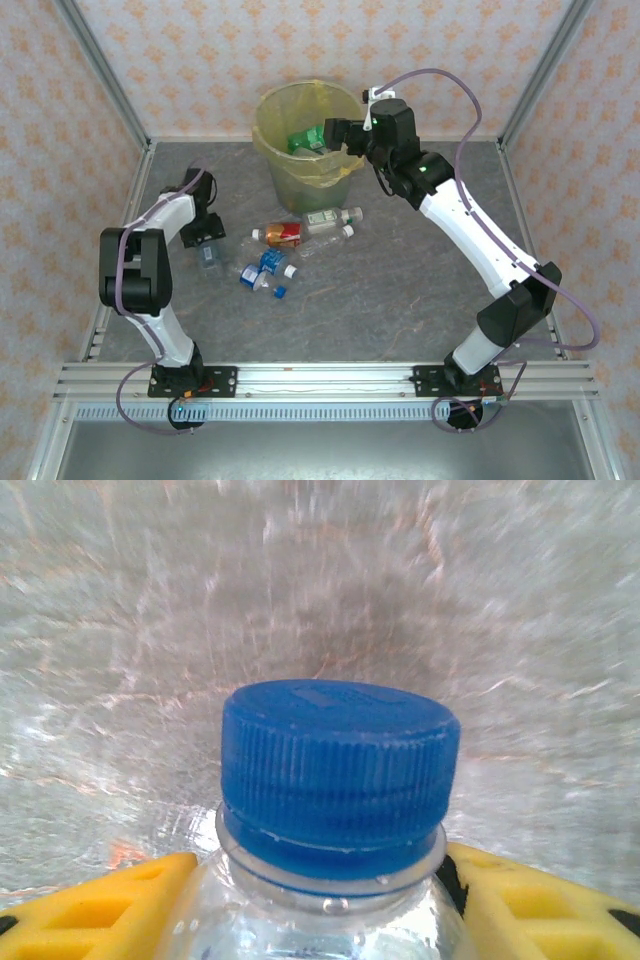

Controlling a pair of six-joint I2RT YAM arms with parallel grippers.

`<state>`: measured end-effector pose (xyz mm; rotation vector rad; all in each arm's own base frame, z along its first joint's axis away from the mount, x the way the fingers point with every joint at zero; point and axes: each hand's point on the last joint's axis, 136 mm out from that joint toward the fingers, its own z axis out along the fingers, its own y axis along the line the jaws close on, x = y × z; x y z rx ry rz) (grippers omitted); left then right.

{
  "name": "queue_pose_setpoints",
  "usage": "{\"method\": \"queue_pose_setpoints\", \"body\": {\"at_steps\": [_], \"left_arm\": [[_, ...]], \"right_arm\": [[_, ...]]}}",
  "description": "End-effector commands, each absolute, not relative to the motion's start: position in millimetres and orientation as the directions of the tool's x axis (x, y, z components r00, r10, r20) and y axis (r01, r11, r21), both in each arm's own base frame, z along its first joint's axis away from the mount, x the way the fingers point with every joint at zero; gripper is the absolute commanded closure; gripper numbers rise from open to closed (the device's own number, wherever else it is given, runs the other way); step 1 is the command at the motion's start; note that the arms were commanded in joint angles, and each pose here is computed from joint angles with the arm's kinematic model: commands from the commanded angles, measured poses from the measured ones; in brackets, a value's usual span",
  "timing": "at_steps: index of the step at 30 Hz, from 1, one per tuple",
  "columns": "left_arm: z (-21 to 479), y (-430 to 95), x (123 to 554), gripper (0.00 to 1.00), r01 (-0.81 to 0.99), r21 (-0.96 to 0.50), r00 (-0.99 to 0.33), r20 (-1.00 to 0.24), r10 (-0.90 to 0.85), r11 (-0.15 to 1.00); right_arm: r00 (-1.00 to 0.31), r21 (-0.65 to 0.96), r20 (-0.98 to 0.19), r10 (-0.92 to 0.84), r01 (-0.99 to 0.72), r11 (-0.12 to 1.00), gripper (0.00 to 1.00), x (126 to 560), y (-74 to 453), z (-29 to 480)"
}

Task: Put the plastic bottles in the bin

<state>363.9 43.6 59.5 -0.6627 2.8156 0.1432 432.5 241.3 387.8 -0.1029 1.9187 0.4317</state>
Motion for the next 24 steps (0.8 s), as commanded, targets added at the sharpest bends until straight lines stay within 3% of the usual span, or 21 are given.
{"method": "queue_pose_setpoints", "body": {"at_steps": [1,12,19,24], "left_arm": [[113,52,379,0.45,-0.49,0.019,-0.814,-0.368,-0.449,0.872],[280,20,439,0.46,-0.42,-0.207,-0.599,-0.668,-0.441,0.884],[393,-37,463,0.46,-0.241,-0.317,-0.405,-0.826,-0.392,0.917],[459,-70,471,0.45,-0.075,-0.411,-0.26,-0.872,-0.416,0.908]], "right_arm": [[-0.339,0.274,-0.925,0.171,-0.284,0.919,0.0,430,238,413],[-0.331,0.304,-0.921,0.203,-0.289,0.908,0.0,428,239,424],[-0.329,0.312,-0.92,0.212,-0.289,0.905,0.0,427,238,429],[-0.333,0.313,-0.919,0.211,-0.291,0.904,0.0,427,239,429]]}}
